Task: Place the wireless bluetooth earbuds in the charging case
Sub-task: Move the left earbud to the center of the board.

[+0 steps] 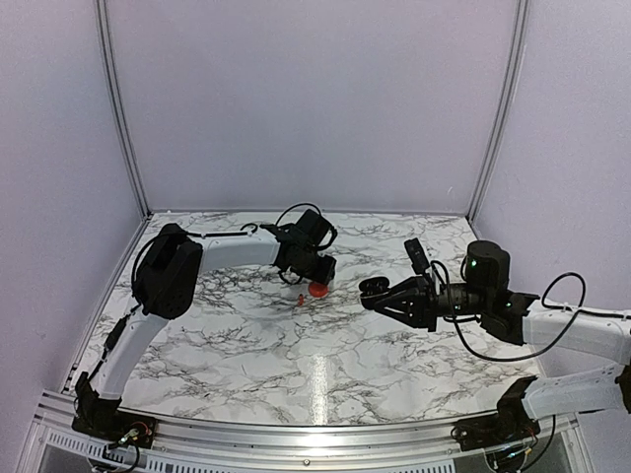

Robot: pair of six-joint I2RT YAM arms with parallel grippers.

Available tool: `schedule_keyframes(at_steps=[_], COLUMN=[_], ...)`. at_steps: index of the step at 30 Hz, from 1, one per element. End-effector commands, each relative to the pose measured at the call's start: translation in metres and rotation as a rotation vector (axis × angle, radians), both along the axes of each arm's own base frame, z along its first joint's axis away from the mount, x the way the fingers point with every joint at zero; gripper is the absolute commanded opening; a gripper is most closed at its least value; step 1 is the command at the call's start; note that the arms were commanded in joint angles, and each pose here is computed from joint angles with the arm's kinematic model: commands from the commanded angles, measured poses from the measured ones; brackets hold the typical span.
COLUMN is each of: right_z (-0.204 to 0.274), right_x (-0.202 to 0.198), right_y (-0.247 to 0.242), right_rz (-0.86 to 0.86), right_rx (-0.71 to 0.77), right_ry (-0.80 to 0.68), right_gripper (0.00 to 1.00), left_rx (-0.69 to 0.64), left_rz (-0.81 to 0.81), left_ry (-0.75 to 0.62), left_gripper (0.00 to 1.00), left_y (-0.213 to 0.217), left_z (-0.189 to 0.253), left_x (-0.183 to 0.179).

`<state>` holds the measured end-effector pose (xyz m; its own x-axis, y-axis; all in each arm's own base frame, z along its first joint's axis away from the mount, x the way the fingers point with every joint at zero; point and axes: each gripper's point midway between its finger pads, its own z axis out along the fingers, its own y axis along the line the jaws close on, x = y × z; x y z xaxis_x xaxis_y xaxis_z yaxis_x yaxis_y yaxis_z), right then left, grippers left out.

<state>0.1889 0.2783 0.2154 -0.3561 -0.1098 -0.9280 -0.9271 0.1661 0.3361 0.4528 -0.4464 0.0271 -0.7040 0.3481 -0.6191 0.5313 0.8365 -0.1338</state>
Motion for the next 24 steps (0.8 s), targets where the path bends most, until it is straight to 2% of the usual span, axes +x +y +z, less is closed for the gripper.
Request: schedule_keyframes(at_steps=[1,7,15,24], right_z=[0.007,0.008,0.006,0.005], right_x=[0.004,0.004,0.004,0.005], right_y=[-0.001,-0.001,-0.001,-0.001], right_rz=[-0.006,-0.007,-0.008,-0.008], right_rx=[0.019,0.020,0.016,0.014], right_ry=[-0.024,-0.025,-0.021,-0.019], right_gripper=[0.00,0.00,0.00,0.00], left_rx=[0.022,0.051,0.079,0.134], left_rz=[0.026,0.064,0.093,0.075], left_ry=[0.021,0.009,-0.002,0.016], left_gripper=[0.47,0.46,0.38,0.26], left_y=[0.003,0.008,0.013,0.028], left_z=[-0.014,-0.025,-0.033,-0.038], left_x=[0.005,0.014,0.024,0.009])
